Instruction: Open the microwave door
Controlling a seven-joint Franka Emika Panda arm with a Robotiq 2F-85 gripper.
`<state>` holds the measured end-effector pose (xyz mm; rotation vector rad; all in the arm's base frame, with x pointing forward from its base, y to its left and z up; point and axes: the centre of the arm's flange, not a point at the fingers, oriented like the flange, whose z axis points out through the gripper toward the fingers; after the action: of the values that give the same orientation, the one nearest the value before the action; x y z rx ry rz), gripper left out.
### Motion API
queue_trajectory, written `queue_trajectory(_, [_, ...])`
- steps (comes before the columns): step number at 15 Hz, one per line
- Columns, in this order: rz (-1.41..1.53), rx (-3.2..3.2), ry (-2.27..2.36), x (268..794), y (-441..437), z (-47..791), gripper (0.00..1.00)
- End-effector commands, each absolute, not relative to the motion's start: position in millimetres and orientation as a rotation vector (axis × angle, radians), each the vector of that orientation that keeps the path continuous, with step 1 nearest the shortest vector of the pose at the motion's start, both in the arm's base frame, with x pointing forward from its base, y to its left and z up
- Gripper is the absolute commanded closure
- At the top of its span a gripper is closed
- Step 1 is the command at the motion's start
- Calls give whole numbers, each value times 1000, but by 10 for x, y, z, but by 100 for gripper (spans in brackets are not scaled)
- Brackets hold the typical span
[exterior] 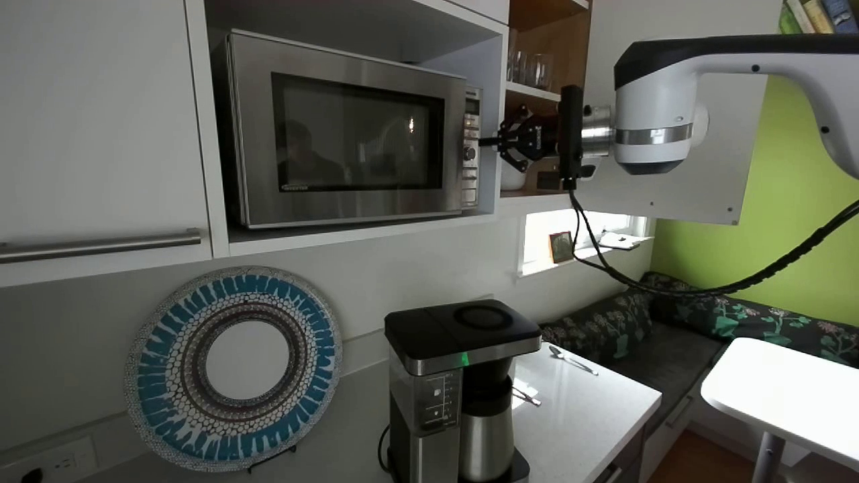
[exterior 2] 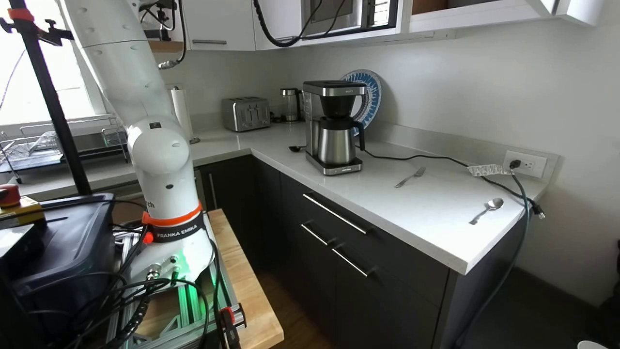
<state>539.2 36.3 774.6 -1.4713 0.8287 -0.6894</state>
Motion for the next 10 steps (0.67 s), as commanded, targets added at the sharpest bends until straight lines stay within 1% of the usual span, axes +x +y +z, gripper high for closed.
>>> queue_trajectory(1, [-715, -1448, 837, 5628, 395, 7784, 100])
queue_trajectory(10, [-638, -1464, 795, 5908, 674, 7805, 100])
